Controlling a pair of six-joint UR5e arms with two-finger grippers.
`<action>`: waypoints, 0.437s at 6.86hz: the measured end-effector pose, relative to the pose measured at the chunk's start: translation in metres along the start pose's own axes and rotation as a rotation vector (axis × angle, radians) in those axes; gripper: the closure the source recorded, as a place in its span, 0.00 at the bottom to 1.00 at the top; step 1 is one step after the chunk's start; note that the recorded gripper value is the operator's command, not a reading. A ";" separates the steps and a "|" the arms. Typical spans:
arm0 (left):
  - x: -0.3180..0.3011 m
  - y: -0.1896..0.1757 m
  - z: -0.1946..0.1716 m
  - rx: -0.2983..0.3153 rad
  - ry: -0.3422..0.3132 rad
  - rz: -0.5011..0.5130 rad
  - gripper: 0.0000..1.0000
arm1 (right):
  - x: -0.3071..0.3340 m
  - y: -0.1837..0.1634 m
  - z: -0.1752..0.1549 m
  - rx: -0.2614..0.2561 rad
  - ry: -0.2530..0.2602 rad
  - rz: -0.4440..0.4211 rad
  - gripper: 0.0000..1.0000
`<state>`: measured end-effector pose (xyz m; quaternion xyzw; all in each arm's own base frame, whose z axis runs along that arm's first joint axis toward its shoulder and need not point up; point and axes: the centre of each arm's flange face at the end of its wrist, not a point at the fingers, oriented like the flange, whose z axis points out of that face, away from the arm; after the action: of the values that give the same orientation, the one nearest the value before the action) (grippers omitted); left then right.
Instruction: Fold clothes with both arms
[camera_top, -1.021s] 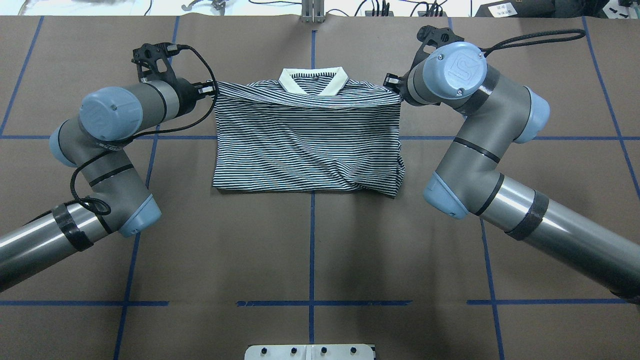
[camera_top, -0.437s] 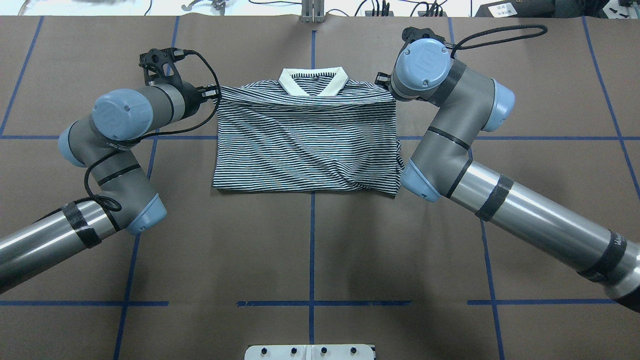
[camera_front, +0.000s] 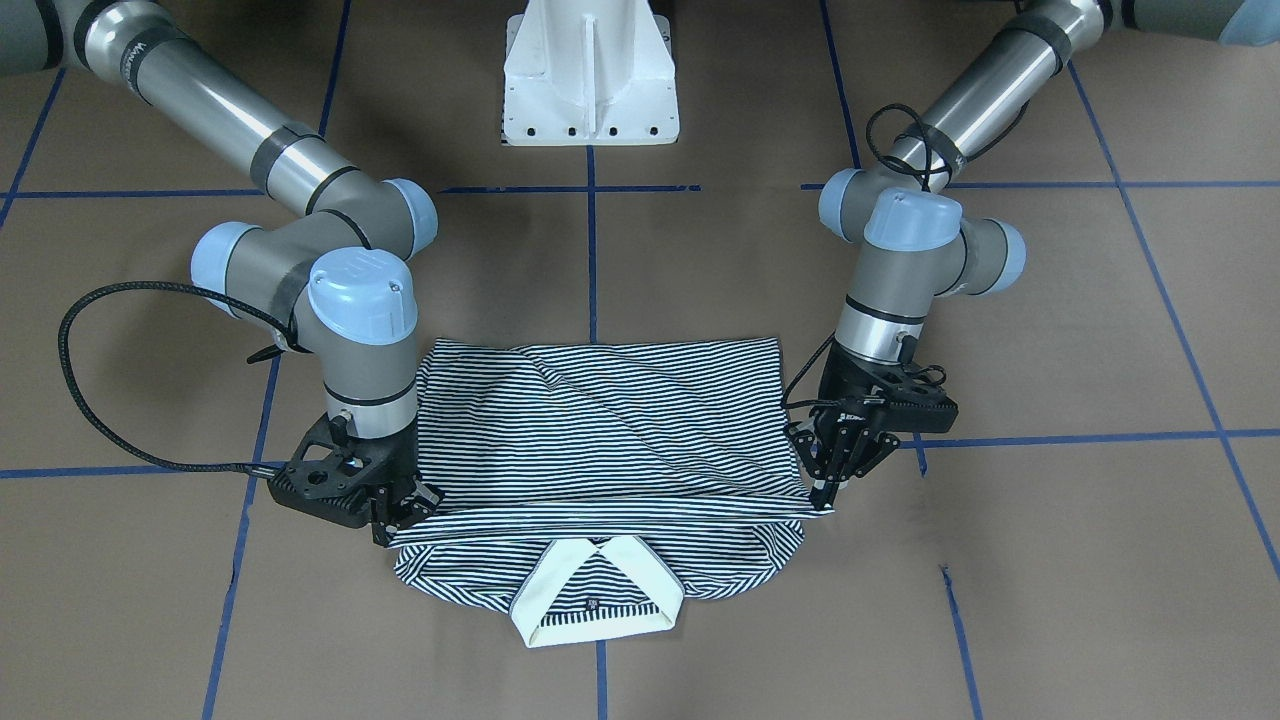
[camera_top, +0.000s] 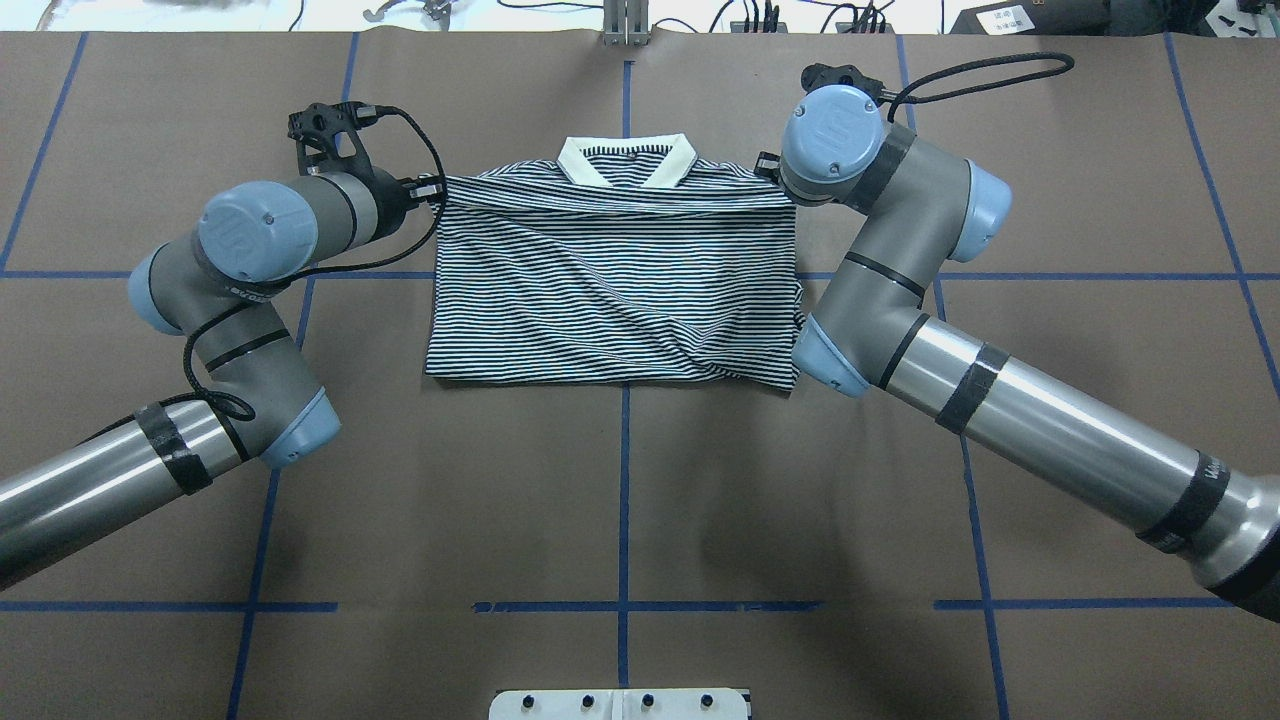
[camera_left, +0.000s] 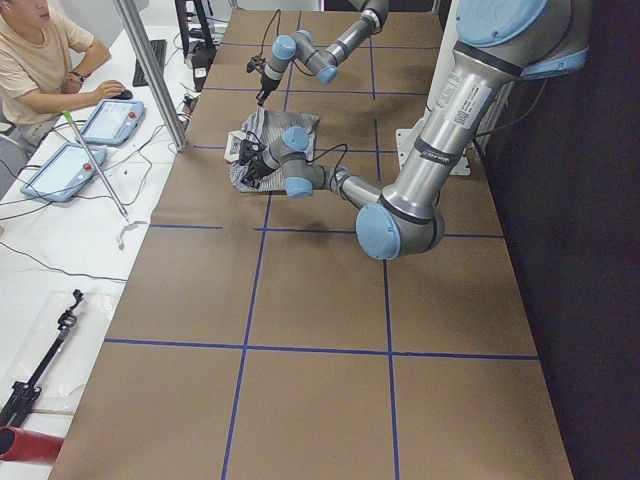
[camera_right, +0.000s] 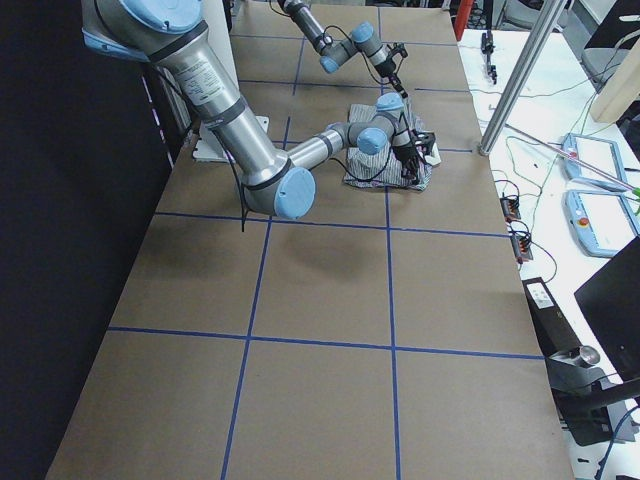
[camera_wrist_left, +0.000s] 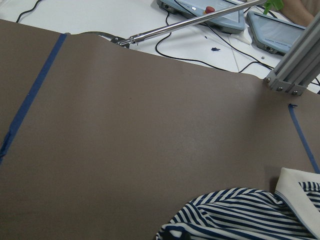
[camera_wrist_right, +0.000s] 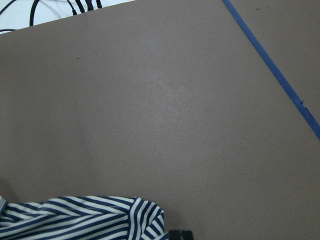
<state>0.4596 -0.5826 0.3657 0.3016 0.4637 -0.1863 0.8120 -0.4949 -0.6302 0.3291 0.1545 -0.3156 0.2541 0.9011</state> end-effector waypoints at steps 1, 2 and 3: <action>0.000 0.002 0.002 0.002 -0.004 0.002 0.74 | -0.006 0.000 0.006 -0.001 0.005 -0.001 0.75; 0.001 0.004 0.003 0.001 -0.004 0.004 0.64 | -0.008 0.000 0.012 -0.001 -0.001 -0.002 0.61; 0.004 0.005 0.004 0.000 -0.001 0.005 0.56 | -0.008 0.000 0.016 0.000 -0.007 -0.001 0.58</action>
<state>0.4668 -0.5811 0.3656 0.3029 0.4623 -0.1844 0.8127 -0.5080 -0.6403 0.3356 0.1557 -0.3187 0.2530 0.9001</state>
